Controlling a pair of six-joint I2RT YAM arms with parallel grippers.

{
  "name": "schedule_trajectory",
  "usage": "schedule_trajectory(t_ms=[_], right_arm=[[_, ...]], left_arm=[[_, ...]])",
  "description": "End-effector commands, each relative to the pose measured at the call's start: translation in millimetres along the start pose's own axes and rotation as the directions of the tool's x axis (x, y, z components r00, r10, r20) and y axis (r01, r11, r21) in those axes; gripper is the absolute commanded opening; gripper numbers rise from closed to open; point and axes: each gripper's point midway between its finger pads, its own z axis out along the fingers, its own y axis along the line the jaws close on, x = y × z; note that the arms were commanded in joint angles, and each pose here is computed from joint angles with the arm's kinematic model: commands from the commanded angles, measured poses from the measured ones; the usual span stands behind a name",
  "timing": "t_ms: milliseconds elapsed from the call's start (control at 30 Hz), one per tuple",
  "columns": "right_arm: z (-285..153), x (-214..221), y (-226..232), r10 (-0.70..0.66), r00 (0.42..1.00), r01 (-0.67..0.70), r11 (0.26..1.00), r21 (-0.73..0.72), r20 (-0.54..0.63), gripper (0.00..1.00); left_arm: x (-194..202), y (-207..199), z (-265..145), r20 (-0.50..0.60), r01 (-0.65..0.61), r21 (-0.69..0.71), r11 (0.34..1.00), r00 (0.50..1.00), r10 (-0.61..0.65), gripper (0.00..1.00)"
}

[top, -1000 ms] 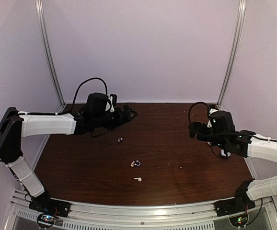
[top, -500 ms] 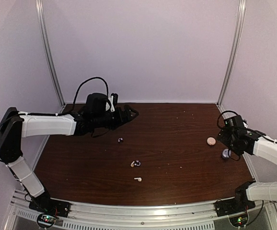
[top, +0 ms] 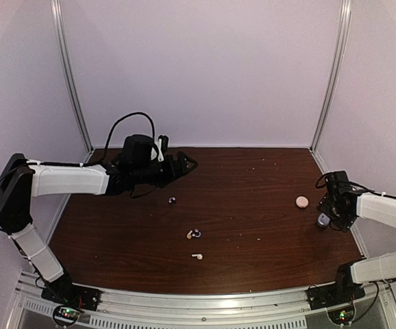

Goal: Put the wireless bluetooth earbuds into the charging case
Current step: Pick up the charging case from the corner of the board.

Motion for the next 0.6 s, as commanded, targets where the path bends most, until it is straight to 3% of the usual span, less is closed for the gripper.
schedule_trajectory(t_ms=[0, 567], right_arm=[[14, 11, 1, -0.022, 0.999, 0.021, 1.0, -0.017, -0.035, 0.94], [39, 33, 9, -0.094, 0.991, 0.092, 0.995, -0.026, -0.099, 0.67]], left_arm=[[-15, -10, -6, 0.045, -0.002, 0.044, 0.999, 0.999, 0.0, 0.97], [-17, -2, -10, 0.05, 0.002, 0.027, 1.0, 0.999, -0.003, 0.96]])
